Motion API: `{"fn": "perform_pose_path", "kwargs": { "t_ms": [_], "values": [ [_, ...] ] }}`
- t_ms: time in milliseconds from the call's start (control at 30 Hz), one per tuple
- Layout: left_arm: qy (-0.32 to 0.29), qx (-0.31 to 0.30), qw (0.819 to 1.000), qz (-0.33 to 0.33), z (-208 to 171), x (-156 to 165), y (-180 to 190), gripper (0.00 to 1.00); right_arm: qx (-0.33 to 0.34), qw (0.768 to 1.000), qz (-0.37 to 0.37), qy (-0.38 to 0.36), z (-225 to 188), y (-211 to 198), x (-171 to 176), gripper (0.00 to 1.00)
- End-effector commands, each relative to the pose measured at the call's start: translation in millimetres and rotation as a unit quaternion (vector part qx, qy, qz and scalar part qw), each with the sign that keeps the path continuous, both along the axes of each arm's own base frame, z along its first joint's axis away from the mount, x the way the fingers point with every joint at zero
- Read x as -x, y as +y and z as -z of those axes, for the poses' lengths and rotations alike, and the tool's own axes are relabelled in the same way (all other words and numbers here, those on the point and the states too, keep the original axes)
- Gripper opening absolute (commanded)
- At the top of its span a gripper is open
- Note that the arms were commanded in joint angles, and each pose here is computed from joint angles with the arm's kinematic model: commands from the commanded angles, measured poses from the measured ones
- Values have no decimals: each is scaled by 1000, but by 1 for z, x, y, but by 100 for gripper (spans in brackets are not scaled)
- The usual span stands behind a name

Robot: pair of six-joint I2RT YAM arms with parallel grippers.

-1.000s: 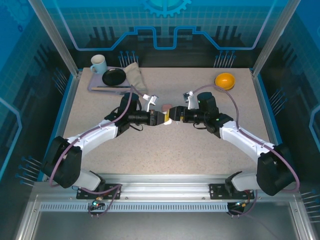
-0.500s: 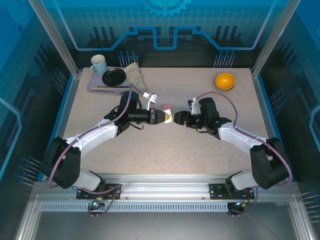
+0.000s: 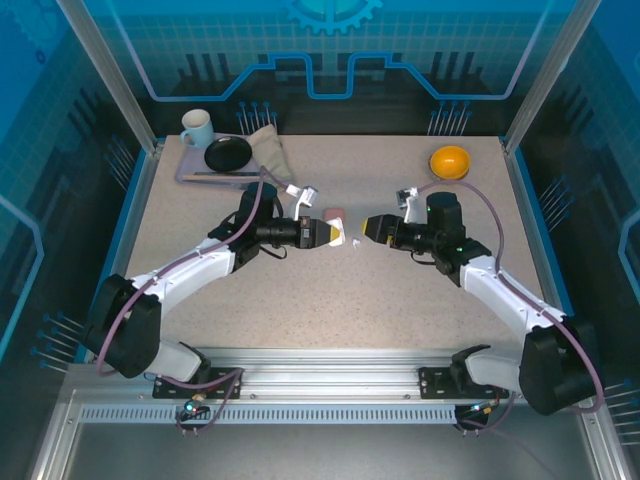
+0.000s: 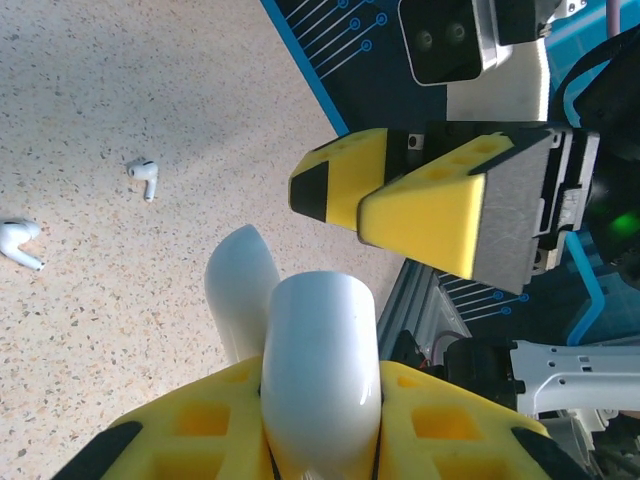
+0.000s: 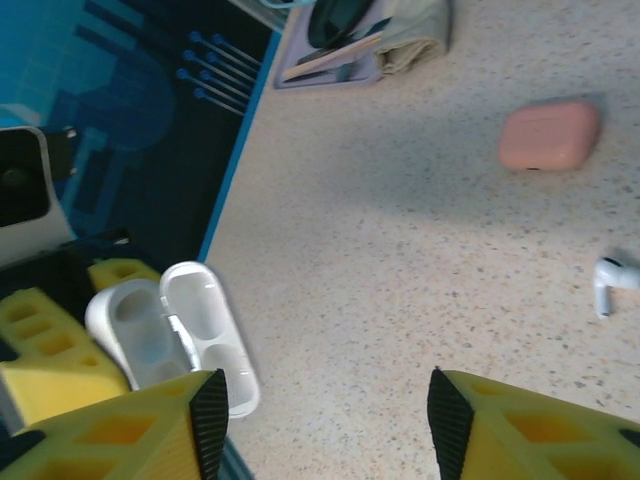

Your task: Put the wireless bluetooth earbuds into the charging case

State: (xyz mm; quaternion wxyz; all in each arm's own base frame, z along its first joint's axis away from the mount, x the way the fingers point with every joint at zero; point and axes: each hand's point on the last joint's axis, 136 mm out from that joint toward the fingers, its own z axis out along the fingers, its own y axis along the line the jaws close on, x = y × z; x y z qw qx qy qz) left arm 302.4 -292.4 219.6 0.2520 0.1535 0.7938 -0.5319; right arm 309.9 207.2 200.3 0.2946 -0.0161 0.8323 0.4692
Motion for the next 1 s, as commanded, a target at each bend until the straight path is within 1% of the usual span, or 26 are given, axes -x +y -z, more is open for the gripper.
{"fn": "perform_pose_path", "kwargs": {
  "t_ms": [0, 133, 233, 633, 967],
  "values": [
    [-42, 24, 999, 23, -28, 0, -6, 13, -30, 998, -50, 0, -2, 11, 11, 55],
    [-43, 34, 998, 25, -33, 0, -8, 13, -44, 996, -78, -3, -6, 21, 11, 46],
    [-41, 38, 998, 25, -34, 0, -8, 13, -47, 995, -91, -4, -7, 27, 11, 44],
    [-36, 40, 998, 28, -32, -3, -13, 13, -50, 993, -108, -10, -10, 37, 13, 41],
    [-35, 39, 998, 32, -31, -3, -17, 13, -50, 992, -112, -16, -15, 38, 15, 39]
  ]
}}
